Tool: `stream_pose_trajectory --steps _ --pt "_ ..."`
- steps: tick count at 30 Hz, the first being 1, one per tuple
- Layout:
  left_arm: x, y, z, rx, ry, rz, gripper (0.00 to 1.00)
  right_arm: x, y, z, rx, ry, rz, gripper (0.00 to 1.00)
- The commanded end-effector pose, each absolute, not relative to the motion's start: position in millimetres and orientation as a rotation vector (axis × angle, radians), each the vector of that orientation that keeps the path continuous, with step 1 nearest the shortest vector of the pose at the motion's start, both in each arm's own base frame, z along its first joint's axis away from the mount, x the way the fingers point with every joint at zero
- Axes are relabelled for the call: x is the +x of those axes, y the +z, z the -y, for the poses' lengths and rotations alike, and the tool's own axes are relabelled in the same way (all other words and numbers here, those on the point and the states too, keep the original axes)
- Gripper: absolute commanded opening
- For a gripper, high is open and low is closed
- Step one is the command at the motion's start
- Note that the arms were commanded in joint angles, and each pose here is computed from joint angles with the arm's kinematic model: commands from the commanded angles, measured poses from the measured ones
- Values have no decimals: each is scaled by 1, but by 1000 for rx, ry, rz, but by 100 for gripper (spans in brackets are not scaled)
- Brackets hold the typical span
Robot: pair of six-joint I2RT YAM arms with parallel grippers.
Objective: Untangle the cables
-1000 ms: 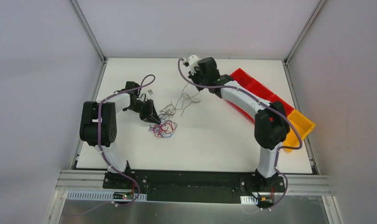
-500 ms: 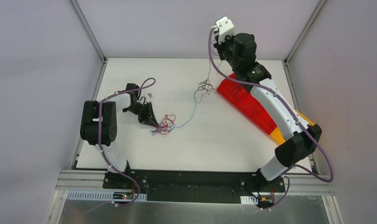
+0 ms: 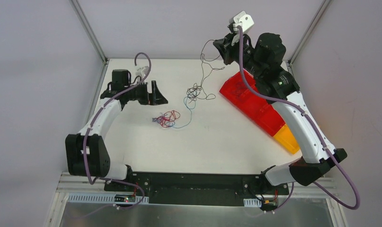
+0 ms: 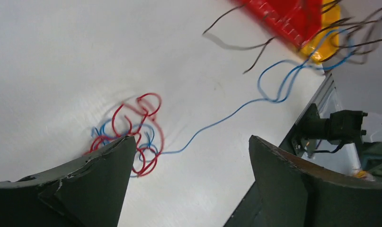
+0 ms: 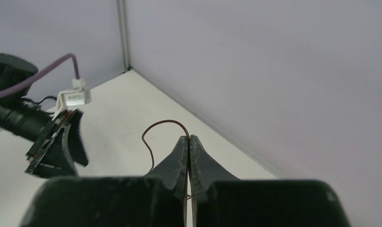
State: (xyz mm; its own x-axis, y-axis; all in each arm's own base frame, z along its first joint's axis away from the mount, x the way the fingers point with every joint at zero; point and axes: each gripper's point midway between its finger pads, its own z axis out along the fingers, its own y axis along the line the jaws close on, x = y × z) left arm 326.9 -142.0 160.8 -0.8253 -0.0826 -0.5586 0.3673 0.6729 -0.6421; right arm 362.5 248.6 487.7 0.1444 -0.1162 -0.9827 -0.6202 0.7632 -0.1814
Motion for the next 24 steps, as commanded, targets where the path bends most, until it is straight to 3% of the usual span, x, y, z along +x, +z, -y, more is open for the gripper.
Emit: stream_pose_trajectory --steps 1,9,10,14,16,18,24 --pt "335 244 180 551 -1089 -1935 95 325 509 -268 -685 565 -1355 0" --pt "315 249 268 892 -1082 -1747 93 300 520 -282 -696 624 -1327 0" --pt "316 245 274 904 -1090 -1749 88 298 523 -282 -692 626 -1323 0" --pt "323 206 269 867 -1088 -1904 26 303 546 -272 -619 563 -1281 0" --pt "319 183 253 821 -1099 -1978 8 315 560 -259 -560 468 -1259 0" --pt "307 161 238 784 -1102 -2059 0 327 574 -243 -502 365 -1228 0" --pt "270 108 203 724 -1091 -2254 0 340 601 -217 -434 233 -1147 0"
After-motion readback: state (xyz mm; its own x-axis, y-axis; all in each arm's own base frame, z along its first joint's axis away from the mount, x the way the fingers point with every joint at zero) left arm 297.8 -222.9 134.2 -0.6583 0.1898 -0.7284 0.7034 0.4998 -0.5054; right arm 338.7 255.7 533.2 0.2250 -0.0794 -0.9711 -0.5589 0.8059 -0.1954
